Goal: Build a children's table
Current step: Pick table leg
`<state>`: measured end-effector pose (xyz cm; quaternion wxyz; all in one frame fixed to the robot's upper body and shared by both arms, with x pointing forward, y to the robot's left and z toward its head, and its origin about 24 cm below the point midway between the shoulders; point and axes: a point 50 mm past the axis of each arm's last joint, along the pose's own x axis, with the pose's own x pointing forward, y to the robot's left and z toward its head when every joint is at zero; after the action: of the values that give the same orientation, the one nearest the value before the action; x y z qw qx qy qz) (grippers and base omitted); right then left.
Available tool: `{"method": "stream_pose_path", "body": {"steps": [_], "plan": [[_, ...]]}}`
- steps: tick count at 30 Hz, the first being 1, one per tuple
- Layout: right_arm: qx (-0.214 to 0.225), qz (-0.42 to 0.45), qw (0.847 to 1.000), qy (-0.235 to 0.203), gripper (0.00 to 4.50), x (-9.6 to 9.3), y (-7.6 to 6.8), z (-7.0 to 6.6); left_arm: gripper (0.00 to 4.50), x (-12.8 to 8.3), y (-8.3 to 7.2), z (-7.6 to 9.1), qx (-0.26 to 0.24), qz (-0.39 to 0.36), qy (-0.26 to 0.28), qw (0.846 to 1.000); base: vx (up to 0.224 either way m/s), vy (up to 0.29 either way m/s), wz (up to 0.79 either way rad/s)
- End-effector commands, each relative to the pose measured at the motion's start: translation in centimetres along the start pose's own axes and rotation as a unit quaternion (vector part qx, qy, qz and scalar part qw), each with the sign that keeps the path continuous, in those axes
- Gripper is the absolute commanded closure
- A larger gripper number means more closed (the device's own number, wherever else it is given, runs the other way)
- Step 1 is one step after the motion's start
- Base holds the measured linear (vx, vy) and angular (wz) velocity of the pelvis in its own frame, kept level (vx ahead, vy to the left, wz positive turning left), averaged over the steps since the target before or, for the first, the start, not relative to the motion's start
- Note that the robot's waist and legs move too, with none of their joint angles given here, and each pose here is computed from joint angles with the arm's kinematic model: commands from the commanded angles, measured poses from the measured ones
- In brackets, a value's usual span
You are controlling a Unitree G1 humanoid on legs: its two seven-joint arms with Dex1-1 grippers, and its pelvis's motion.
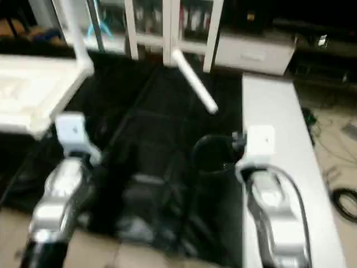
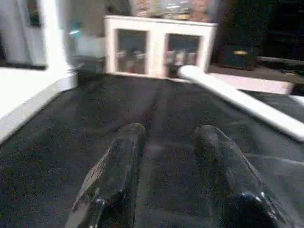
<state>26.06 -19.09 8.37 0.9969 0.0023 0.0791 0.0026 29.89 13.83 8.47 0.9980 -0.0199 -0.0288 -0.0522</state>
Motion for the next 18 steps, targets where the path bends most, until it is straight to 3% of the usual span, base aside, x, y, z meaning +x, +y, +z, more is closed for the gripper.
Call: {"method": "stream_pose_path", "body": {"steps": [1,6,18], "plan": [[0.004,0.006,1.0,-0.012,0.72,0.1,0.3,0.5,2.55,0.2,0.5,0.0,0.006,0.002,0.002,1.0,-0.039,-0.097,-0.13],[0.002,-0.001,1.0,-0.019,0.72,0.2,-0.1,0.8,2.55,0.5,0.0,0.2,0.001,-0.012,-0.003,1.0,0.004,-0.01,-0.03],[0.013,0.006,1.0,-0.025,0.72,0.5,-0.8,1.3,2.55,0.2,0.0,-0.1,-0.008,-0.009,-0.004,1.0,0.119,0.058,-0.02]]}}
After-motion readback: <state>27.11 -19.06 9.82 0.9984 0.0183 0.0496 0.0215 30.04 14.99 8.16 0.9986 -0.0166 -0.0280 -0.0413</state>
